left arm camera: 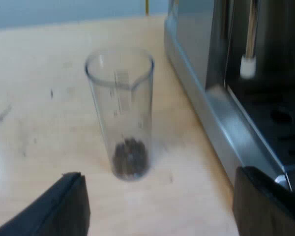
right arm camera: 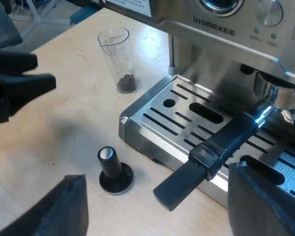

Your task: Pour the beans into the coffee machine

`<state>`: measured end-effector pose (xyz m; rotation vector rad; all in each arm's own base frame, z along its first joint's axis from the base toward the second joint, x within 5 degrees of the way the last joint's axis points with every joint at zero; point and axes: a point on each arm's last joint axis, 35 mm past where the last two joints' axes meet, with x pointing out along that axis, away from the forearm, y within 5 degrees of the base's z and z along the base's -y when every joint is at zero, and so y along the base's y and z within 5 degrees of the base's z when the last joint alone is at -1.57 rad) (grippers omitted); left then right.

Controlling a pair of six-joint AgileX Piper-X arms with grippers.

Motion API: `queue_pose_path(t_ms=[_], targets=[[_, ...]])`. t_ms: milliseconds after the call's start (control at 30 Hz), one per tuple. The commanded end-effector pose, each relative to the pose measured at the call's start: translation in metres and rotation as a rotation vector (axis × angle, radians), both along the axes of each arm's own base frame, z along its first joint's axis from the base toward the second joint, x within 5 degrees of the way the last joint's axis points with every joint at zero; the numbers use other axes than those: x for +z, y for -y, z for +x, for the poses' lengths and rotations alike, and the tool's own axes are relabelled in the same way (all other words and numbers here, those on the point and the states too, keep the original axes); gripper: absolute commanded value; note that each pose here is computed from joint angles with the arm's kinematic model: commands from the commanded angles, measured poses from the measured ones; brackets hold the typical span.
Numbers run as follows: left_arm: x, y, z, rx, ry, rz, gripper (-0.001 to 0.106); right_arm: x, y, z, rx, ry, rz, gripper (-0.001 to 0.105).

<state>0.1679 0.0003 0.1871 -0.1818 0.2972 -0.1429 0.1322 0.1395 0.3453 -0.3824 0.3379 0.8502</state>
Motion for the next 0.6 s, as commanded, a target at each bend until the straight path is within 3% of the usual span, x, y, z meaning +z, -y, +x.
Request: queue_pose_path(t_ms=[33,200,333,467,600], targets=[[0.001,-0.001,0.002,0.037,0.011,-0.001,0.064,0.007,0.000,0.000,-0.005,0.025,0.018,0.062],[-0.007,0.000,0.010,0.019,-0.005,-0.009,0.064,0.007,0.000,0.000,-0.005,0.025,0.018,0.062],[-0.016,0.001,0.019,-0.002,-0.021,-0.083,0.064,0.007,0.000,0.000,-0.005,0.025,0.018,0.062],[-0.017,0.000,0.024,-0.002,0.002,-0.087,0.065,0.007,0.000,0.000,-0.005,0.025,0.018,0.062],[-0.018,0.000,0.029,0.015,-0.003,-0.077,0.083,0.007,0.000,0.000,-0.005,0.025,0.018,0.062]])
